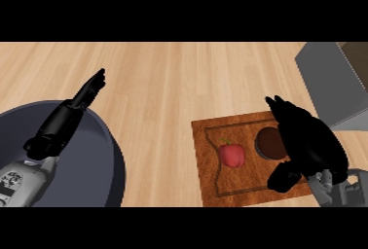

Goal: Pick the cupcake from the cutting board and place it in the cardboard box

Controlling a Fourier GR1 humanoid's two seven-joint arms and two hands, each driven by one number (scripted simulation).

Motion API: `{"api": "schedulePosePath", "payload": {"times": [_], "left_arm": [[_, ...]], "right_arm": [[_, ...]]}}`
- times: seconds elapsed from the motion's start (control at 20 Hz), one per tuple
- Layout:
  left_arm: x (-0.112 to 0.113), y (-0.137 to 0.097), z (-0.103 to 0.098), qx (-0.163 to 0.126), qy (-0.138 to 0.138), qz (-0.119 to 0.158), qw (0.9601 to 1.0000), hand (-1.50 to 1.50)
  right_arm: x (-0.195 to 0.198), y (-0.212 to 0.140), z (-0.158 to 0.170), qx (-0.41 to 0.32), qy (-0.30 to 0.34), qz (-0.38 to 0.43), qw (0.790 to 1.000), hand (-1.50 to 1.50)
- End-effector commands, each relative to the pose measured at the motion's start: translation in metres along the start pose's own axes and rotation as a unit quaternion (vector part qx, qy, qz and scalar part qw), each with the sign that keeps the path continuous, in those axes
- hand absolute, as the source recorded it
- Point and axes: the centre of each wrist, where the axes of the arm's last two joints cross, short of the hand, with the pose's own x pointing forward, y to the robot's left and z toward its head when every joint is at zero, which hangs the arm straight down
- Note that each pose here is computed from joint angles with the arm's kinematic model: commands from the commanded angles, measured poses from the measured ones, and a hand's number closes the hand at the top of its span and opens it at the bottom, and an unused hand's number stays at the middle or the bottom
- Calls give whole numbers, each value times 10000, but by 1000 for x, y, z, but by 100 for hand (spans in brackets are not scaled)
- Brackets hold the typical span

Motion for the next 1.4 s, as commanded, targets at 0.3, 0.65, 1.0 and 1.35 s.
{"api": "schedulePosePath", "payload": {"times": [0.3,0.65,1.0,1.35], "left_arm": [[-15,-6,7,34,157,89,9998,0],[-8,15,8,56,113,15,9999,0],[-18,3,13,48,147,-1,9999,0],[-10,-1,4,-8,148,99,9998,0]], "right_arm": [[17,12,-24,88,1005,498,9937,-150],[8,31,-30,184,1102,561,9922,-150],[4,42,-57,375,955,407,9939,-150],[-15,65,-61,443,1366,611,9877,-150]]}}
